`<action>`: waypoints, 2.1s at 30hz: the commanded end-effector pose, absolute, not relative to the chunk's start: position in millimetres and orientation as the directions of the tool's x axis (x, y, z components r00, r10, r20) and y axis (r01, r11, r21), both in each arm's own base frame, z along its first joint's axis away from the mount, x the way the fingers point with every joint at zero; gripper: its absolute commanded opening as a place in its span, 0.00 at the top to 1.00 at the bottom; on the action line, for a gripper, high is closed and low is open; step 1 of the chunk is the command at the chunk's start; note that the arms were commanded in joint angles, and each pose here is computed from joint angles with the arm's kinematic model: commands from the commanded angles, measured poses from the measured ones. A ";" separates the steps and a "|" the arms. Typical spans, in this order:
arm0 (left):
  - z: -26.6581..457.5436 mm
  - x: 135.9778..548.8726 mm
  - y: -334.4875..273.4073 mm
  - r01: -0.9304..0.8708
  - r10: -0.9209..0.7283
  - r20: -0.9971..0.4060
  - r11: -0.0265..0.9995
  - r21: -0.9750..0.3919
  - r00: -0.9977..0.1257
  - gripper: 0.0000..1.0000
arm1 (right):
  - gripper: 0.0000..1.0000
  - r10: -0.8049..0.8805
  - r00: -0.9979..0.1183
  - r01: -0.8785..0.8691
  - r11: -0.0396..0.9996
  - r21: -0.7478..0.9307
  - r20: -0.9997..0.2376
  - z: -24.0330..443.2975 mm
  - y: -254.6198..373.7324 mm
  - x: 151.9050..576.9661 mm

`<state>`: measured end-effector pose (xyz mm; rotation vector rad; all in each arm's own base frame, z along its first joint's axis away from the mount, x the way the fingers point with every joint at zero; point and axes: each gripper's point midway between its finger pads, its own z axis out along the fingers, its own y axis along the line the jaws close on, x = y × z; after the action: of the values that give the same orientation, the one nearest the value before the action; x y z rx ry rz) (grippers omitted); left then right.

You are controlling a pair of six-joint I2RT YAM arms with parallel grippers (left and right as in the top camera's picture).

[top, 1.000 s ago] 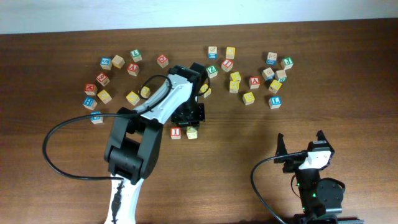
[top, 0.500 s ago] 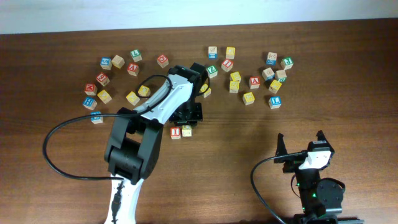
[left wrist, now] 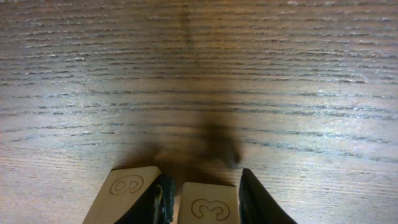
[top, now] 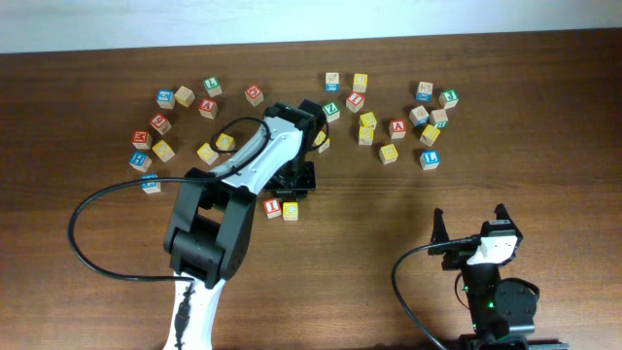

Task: Spell out ICRA
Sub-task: 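Carry the yellow C block and set it right of the I block, then open the left gripper and lift it off the C block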

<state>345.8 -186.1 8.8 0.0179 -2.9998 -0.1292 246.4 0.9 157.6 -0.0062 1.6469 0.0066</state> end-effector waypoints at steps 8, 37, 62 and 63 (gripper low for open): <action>76.6 390.1 -179.1 -0.035 -0.037 0.035 0.998 0.049 -0.999 0.75 | 0.02 -0.002 -0.082 0.007 1.000 -0.002 -0.997 154.8 -2.3 246.2; 25.7 348.5 -143.3 -0.089 -0.109 0.232 0.992 0.095 -0.967 1.00 | 0.02 -0.002 -0.082 0.007 1.000 -0.002 -0.997 154.8 -2.3 246.2; 42.3 366.0 -124.8 -0.133 -0.145 0.213 0.989 0.070 -0.966 1.00 | 0.02 -0.002 -0.082 0.007 1.000 -0.002 -0.997 154.8 -2.3 246.2; 47.9 369.4 -119.8 -0.132 -0.144 0.208 0.989 0.070 -0.968 1.00 | 0.02 -0.002 -0.082 0.007 1.000 -0.002 -0.997 154.8 -2.3 246.2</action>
<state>349.5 -133.4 31.6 0.1824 -2.8785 -0.1080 246.4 0.9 157.6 -0.0062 1.6469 0.0066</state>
